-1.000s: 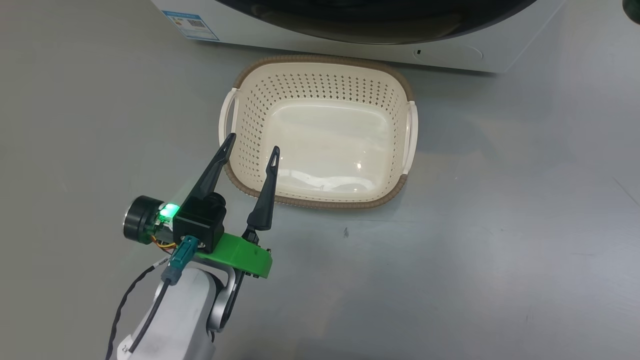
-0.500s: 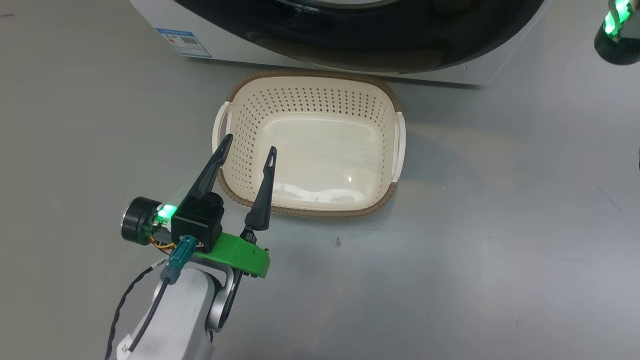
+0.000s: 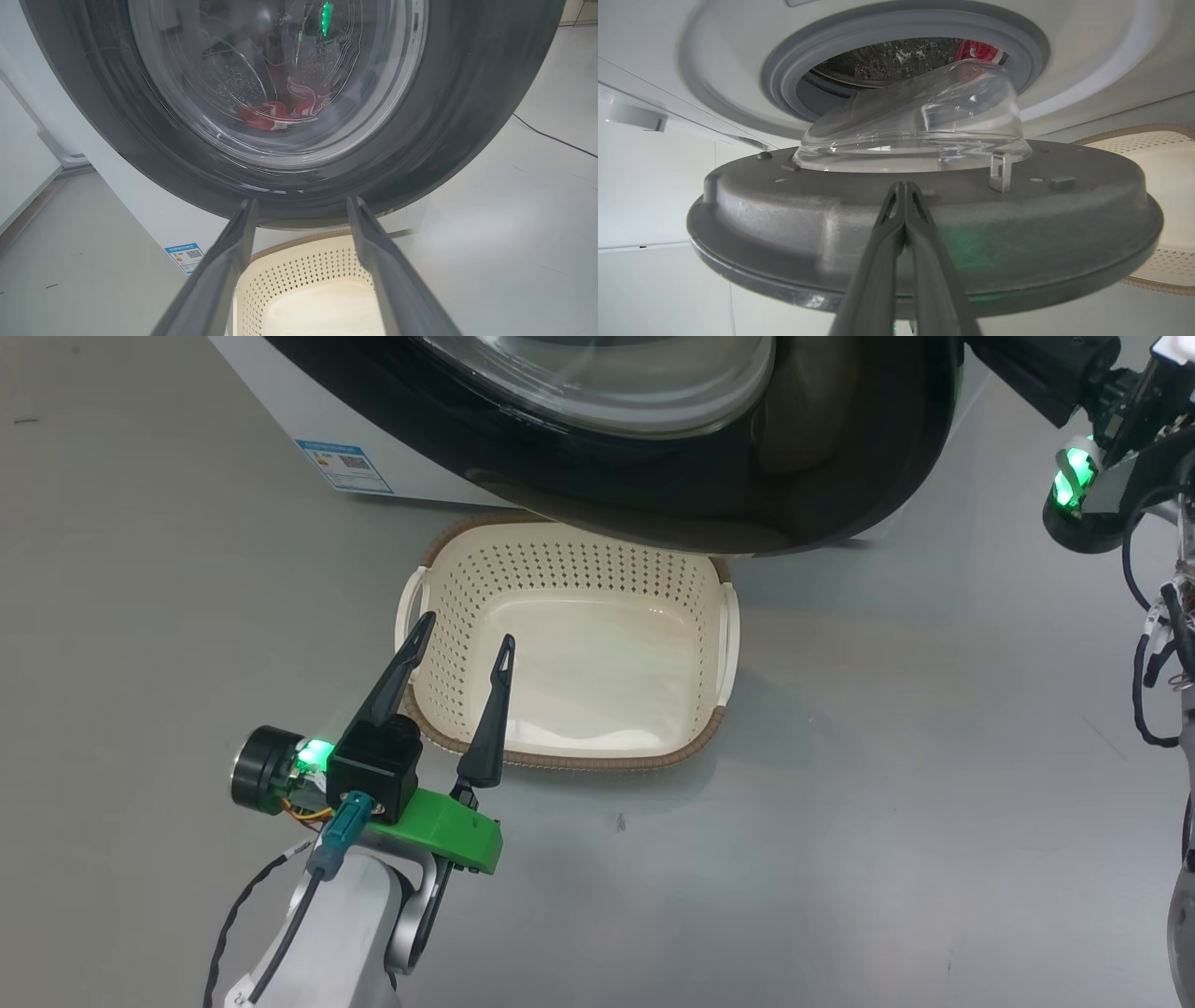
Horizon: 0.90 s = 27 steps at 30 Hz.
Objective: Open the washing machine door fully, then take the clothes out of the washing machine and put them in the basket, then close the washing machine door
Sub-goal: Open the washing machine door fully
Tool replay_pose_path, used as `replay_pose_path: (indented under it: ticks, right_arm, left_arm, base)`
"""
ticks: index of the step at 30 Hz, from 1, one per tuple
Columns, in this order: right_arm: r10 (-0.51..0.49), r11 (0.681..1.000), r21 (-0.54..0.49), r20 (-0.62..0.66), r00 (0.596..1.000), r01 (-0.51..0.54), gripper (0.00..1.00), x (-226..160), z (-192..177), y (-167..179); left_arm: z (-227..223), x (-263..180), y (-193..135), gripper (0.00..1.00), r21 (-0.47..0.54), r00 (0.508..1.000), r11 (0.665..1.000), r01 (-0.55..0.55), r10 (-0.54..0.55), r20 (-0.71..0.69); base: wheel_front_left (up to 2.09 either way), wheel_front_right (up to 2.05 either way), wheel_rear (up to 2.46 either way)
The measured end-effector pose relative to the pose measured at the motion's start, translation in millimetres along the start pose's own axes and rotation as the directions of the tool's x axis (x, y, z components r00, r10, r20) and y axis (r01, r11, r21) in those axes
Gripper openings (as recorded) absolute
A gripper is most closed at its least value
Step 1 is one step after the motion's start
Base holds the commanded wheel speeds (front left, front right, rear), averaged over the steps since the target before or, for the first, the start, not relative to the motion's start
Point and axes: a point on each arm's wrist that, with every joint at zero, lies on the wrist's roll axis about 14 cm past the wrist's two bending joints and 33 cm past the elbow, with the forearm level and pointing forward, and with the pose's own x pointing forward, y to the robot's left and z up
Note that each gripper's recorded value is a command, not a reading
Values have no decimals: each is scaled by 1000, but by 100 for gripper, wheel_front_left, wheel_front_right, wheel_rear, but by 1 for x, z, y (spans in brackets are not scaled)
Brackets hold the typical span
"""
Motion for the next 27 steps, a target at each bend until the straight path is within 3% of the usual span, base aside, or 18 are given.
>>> replay_pose_path:
  ticks: [27]
  right_arm:
    - [42,999,23,-200,979,-38,0,-9,-114,17]
  left_arm:
    - [15,-51,-8,100,-3,1000,1000,-13,13,26]
  base:
    - [0,0,0]
